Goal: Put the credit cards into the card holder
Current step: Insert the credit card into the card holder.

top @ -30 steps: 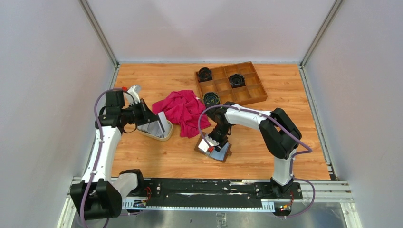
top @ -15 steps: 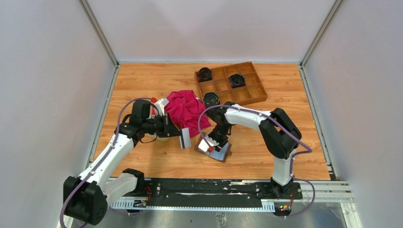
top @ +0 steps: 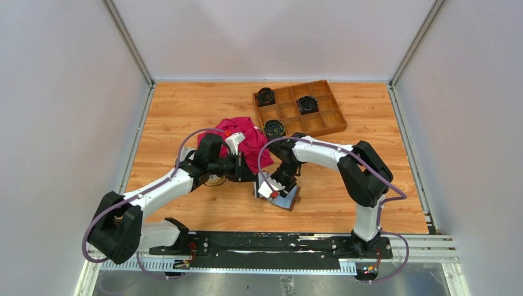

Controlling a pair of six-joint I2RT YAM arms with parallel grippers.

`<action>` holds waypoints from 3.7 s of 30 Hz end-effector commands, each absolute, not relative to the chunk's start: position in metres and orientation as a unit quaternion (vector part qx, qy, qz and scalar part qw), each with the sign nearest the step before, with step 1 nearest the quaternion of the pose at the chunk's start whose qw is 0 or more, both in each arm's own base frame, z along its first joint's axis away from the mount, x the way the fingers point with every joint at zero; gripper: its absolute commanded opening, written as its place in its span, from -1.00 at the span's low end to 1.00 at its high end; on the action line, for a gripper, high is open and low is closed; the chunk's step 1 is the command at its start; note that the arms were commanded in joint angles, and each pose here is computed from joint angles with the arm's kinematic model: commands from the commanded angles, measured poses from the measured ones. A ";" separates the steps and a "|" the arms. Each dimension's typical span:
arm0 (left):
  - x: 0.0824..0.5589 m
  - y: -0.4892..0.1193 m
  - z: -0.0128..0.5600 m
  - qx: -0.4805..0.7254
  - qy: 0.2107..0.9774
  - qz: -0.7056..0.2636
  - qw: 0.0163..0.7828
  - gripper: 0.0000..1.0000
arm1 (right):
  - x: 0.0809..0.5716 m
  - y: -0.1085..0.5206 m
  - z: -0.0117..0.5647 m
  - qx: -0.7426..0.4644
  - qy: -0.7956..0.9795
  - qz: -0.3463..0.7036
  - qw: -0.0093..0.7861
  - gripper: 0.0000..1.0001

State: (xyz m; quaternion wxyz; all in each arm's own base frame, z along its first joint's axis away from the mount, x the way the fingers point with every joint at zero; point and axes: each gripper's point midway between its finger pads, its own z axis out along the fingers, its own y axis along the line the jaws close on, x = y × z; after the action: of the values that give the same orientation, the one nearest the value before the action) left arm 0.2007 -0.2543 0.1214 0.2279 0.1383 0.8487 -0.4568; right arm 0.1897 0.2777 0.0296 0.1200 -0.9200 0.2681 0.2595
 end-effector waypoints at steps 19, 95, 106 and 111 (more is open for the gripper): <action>0.224 -0.272 0.078 0.178 0.860 -0.419 0.229 -1.00 | 0.185 0.260 0.048 -0.908 0.283 0.279 0.133 -0.12; 0.220 -0.302 0.061 0.209 0.851 -0.445 0.183 -1.00 | 0.169 0.235 0.023 -0.896 0.291 0.324 0.084 -0.70; 0.223 -0.313 0.055 0.223 0.851 -0.439 0.179 -1.00 | 0.170 0.236 0.025 -0.896 0.292 0.323 0.086 -0.70; 0.215 -0.314 0.050 0.232 0.850 -0.441 0.168 -1.00 | 0.170 0.236 0.026 -0.896 0.291 0.322 0.088 -0.70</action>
State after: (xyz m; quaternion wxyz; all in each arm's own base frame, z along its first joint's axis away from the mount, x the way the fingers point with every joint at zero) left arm 0.2172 -0.3100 0.0546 0.1658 0.2134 0.8542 -0.4442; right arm 0.1801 0.2429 0.0290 0.1053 -0.9014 0.2887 0.3051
